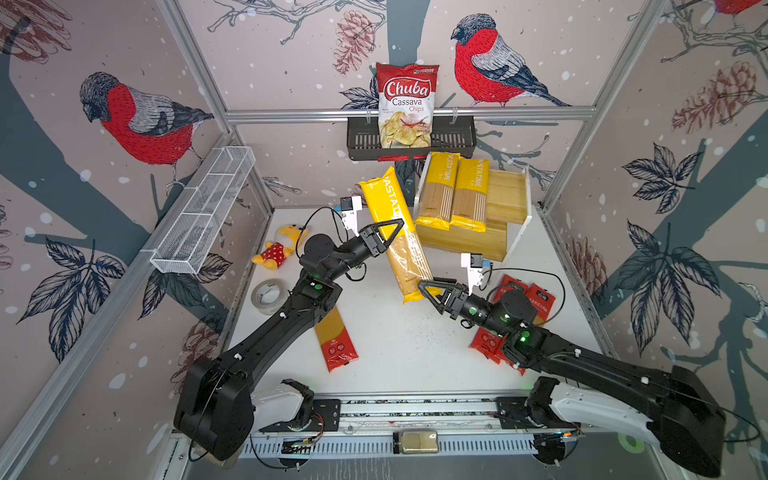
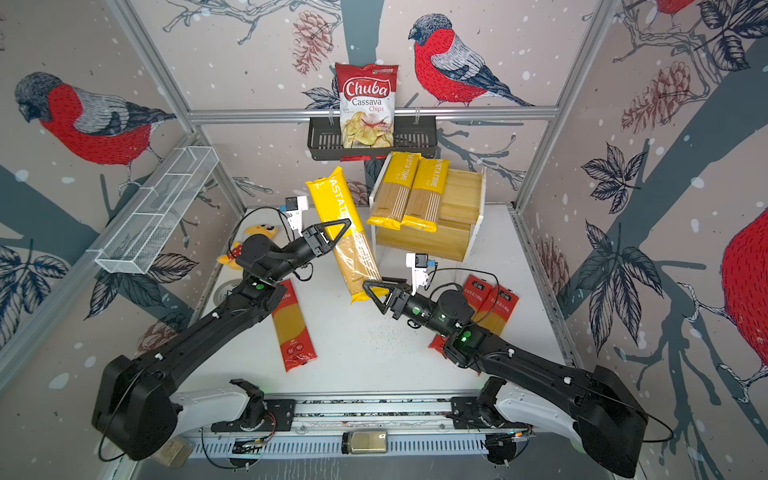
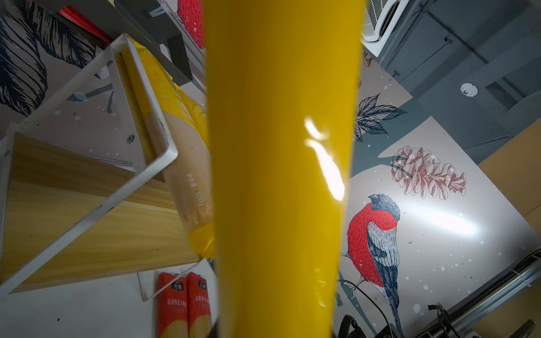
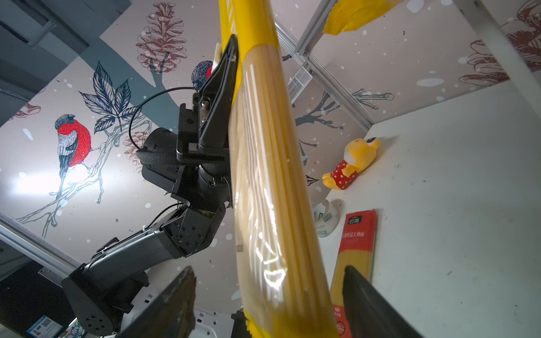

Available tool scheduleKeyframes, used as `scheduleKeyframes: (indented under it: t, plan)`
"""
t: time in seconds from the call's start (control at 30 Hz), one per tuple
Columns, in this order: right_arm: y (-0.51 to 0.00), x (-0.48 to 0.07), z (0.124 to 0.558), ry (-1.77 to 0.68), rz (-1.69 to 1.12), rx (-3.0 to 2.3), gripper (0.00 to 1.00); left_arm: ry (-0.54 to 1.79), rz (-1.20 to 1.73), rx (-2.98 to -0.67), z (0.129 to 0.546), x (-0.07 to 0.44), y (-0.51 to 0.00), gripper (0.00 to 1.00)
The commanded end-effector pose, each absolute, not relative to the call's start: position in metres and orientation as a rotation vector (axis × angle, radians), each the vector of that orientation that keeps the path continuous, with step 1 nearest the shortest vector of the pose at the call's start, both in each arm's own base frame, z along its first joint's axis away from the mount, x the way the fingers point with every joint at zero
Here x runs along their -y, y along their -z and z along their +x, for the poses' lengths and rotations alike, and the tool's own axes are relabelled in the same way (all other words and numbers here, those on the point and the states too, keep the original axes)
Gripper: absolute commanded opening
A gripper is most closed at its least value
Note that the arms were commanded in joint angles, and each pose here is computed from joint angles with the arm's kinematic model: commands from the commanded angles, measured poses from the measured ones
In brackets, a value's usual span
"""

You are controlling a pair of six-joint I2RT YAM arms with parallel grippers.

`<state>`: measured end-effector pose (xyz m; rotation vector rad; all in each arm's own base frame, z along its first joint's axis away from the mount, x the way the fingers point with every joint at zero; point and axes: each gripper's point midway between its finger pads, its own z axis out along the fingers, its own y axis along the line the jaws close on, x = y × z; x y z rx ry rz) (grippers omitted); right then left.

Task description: Place and organize the pasta boxes and bags onto the shelf

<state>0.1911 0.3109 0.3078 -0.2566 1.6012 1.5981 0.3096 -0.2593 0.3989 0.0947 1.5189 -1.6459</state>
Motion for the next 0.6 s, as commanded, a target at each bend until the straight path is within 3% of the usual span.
scheduleKeyframes:
  t: [0.0, 0.23, 0.43, 0.57]
  plan:
    - [-0.326, -0.311, 0.191, -1.644, -0.242, -1.524, 0.77, 1.699, 0.142, -1.326, 0.294, 0.254, -0.440, 0.08]
    - [-0.342, -0.304, 0.198, -1.637, -0.174, -1.446, 0.65, 1.740, 0.136, -1.326, 0.284, 0.262, -0.438, 0.09]
    - [-0.351, -0.306, 0.196, -1.640, -0.179, -1.419, 0.32, 1.744, 0.150, -1.330, 0.283, 0.267, -0.441, 0.18]
    - [-0.356, -0.300, 0.197, -1.627, -0.150, -1.394, 0.19, 1.746, 0.158, -1.324, 0.282, 0.268, -0.445, 0.30]
